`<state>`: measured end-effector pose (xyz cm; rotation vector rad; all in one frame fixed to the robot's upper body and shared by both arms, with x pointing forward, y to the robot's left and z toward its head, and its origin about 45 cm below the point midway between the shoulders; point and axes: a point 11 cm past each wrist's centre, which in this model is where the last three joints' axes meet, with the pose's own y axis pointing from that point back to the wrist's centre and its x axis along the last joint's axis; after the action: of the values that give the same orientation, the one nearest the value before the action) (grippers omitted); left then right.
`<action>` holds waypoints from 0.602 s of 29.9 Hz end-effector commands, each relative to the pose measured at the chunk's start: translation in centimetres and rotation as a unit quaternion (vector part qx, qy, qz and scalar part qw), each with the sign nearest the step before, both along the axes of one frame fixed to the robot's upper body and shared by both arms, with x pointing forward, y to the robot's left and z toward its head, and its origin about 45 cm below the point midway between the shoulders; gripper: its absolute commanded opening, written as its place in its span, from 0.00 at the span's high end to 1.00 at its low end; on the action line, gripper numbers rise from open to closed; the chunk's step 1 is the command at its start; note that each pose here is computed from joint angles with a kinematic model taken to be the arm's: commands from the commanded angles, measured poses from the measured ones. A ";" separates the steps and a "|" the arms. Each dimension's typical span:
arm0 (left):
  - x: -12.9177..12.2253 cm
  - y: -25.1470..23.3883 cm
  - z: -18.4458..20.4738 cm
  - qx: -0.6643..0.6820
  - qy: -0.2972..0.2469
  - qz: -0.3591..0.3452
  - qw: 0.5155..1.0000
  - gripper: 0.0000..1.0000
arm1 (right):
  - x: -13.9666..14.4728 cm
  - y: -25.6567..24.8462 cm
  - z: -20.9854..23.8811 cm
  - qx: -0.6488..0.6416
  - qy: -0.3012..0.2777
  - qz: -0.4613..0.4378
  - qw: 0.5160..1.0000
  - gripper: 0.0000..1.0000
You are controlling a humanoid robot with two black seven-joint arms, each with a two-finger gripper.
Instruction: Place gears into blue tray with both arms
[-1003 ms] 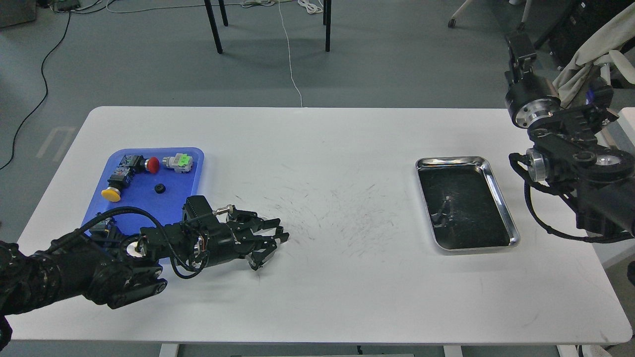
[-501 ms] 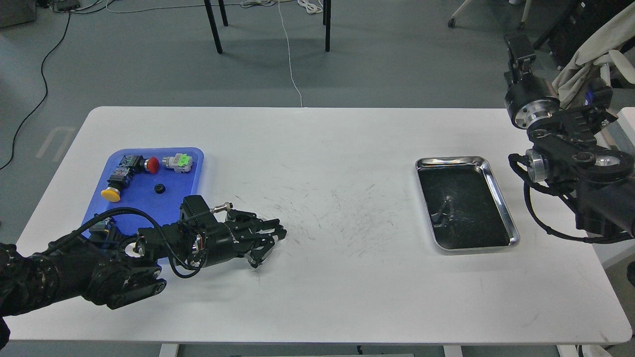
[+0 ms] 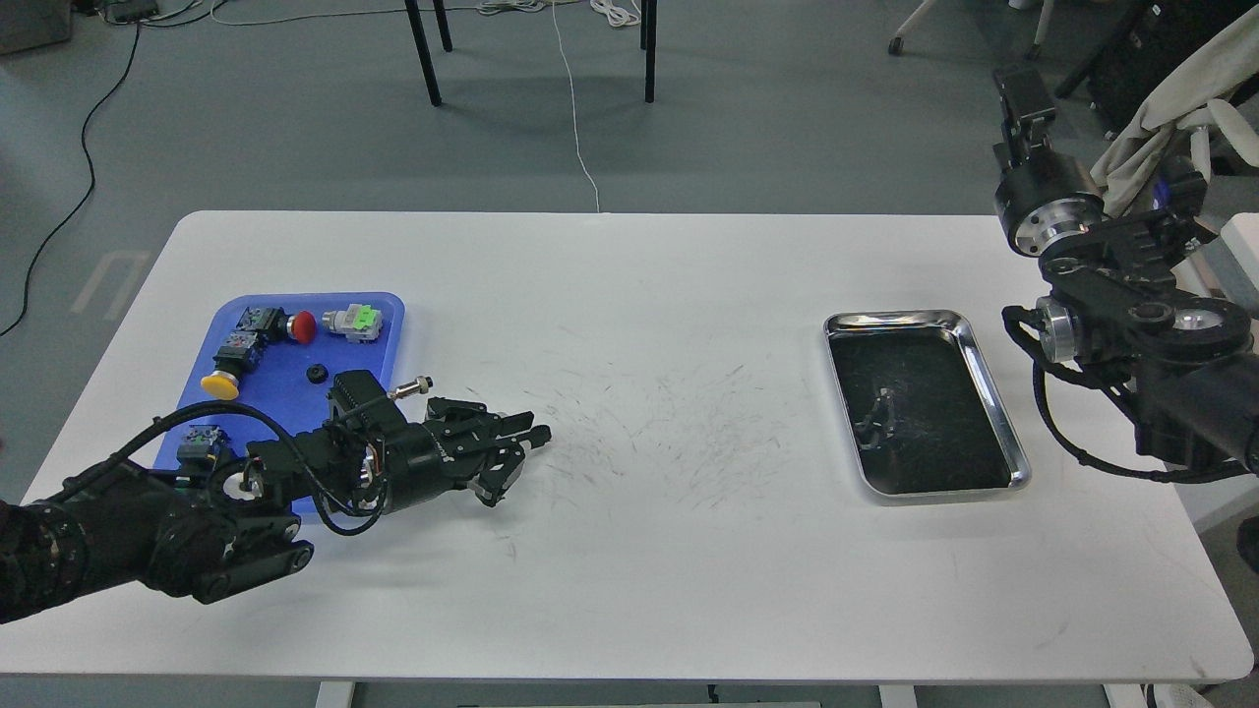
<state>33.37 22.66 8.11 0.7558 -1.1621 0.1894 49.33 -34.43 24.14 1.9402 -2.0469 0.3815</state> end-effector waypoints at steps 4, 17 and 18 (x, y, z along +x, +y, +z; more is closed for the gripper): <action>-0.6 -0.3 0.3 -0.013 0.009 -0.003 1.000 0.61 | 0.0 0.0 0.0 -0.001 0.000 0.000 1.000 0.05; -0.2 -1.8 0.5 -0.024 0.006 -0.007 1.000 0.35 | 0.0 -0.3 0.1 -0.003 -0.001 -0.002 1.000 0.05; -0.2 -1.9 0.4 -0.025 0.007 -0.006 1.000 0.35 | -0.1 -0.4 0.1 -0.003 -0.001 -0.002 1.000 0.05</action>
<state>33.12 21.18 8.55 0.7112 -1.1445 0.2021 49.27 -34.63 24.09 1.9351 -2.0455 0.3849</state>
